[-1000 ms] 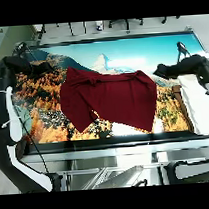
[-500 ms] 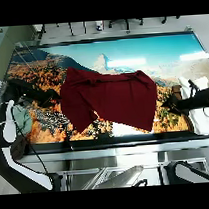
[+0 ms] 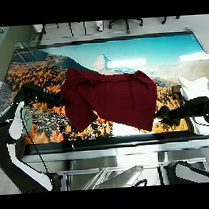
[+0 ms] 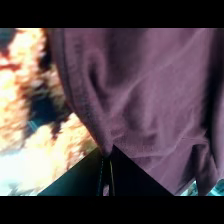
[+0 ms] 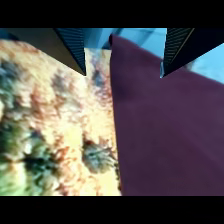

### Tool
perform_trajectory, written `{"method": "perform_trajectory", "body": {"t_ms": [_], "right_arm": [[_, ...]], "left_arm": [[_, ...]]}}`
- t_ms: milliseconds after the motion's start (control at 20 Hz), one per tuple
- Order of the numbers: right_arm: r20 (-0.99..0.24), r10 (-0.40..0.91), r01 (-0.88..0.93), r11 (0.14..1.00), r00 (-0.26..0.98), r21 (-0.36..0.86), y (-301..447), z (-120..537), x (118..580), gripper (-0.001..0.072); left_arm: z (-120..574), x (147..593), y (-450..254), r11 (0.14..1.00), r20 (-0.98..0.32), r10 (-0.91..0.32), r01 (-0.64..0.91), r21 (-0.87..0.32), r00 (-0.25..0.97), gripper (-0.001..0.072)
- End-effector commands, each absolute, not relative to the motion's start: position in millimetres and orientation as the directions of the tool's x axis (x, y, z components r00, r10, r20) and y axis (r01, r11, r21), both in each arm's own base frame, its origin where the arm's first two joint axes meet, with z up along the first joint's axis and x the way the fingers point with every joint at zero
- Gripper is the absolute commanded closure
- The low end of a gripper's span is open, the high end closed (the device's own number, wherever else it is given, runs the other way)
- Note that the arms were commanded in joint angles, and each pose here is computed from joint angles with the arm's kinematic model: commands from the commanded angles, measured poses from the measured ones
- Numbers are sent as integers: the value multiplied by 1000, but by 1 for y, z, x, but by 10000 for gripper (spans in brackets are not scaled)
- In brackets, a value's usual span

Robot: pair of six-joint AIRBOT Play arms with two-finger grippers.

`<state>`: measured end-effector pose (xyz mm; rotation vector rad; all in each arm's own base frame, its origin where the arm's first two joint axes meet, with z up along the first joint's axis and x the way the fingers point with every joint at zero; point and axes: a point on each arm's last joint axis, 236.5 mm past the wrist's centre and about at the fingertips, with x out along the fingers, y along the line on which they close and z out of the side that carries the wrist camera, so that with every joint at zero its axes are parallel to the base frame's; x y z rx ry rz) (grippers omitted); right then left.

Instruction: Fold the shirts.

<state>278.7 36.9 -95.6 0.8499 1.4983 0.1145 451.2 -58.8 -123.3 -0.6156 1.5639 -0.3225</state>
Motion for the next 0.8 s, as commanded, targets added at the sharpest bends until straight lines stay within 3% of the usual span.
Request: {"method": "perform_trajectory", "body": {"t_ms": [0, 200, 250, 300, 400, 500, 650, 750], "right_arm": [[-813, 581, 433, 725, 32, 535, 61, -120, 270, 192], [-801, 598, 435, 718, 16, 544, 84, -136, 276, 267], [-804, 595, 424, 723, 21, 546, 88, -137, 278, 385], [-800, 599, 409, 722, 34, 558, 93, -135, 282, 672], [-786, 611, 378, 708, 94, 596, 96, -115, 302, 696], [-764, 597, 269, 715, 245, 645, 88, -59, 346, 696], [-583, 509, -20, 764, 633, 645, 56, 131, 415, 696], [-350, 429, -208, 828, 833, 521, 41, 293, 407, 696]], "left_arm": [[-117, 459, -57, 821, -834, -551, -165, -547, 23, 686], [-95, 468, -57, 821, -829, -558, -124, -557, 29, 687], [-87, 472, -58, 821, -827, -561, -110, -561, 36, 687], [-76, 476, -59, 820, -825, -564, -87, -565, 40, 687], [-39, 486, -68, 825, -823, -563, -11, -565, 77, 688], [31, 499, -80, 817, -793, -575, 94, -569, 198, 688], [205, 496, -96, 781, -623, -620, 306, -544, 477, 688], [334, 461, -92, 806, -438, -578, 401, -434, 689, 688]]}}
